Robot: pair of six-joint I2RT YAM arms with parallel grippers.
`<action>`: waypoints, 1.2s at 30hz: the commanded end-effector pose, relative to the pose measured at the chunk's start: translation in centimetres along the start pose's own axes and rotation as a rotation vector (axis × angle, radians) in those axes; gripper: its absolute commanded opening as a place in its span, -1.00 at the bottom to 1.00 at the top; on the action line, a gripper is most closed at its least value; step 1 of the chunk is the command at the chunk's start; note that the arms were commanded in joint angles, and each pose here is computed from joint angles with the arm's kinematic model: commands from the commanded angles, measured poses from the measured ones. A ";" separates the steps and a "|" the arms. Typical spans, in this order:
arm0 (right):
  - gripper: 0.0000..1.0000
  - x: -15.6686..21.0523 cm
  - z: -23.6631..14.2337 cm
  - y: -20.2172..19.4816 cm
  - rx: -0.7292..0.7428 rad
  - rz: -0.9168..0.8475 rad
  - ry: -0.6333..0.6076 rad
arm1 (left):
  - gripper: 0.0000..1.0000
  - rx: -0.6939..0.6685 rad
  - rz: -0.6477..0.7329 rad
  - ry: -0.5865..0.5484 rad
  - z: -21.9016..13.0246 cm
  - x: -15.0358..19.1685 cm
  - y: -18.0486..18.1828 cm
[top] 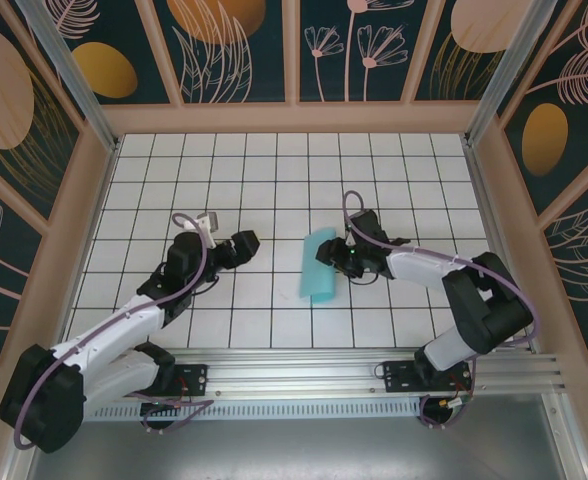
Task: Fold a paper plane with a square sheet of paper (pick it up from the middle)
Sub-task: Fold the square sheet of paper in half at the center of the table.
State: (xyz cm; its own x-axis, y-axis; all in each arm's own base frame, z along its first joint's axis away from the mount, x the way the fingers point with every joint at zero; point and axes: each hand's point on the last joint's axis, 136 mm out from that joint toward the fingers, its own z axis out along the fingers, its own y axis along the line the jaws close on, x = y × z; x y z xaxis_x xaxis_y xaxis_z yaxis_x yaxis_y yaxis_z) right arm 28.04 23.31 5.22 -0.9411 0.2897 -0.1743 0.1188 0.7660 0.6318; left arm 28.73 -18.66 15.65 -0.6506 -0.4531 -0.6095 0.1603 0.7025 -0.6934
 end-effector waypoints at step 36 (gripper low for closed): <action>-0.15 -1.3 0.0 5.1 -0.211 0.050 0.033 | 0.97 0.024 0.055 -0.044 1.8 -1.3 -0.9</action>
State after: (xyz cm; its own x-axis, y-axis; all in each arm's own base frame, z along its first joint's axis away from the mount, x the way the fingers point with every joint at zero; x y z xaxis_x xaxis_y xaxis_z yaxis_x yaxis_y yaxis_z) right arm 28.79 25.20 7.51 -0.9529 0.2793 -0.1179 0.1013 0.6600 0.7444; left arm 30.63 -18.95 15.47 -0.6040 -0.4603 -0.6506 0.1774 0.7182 -0.6728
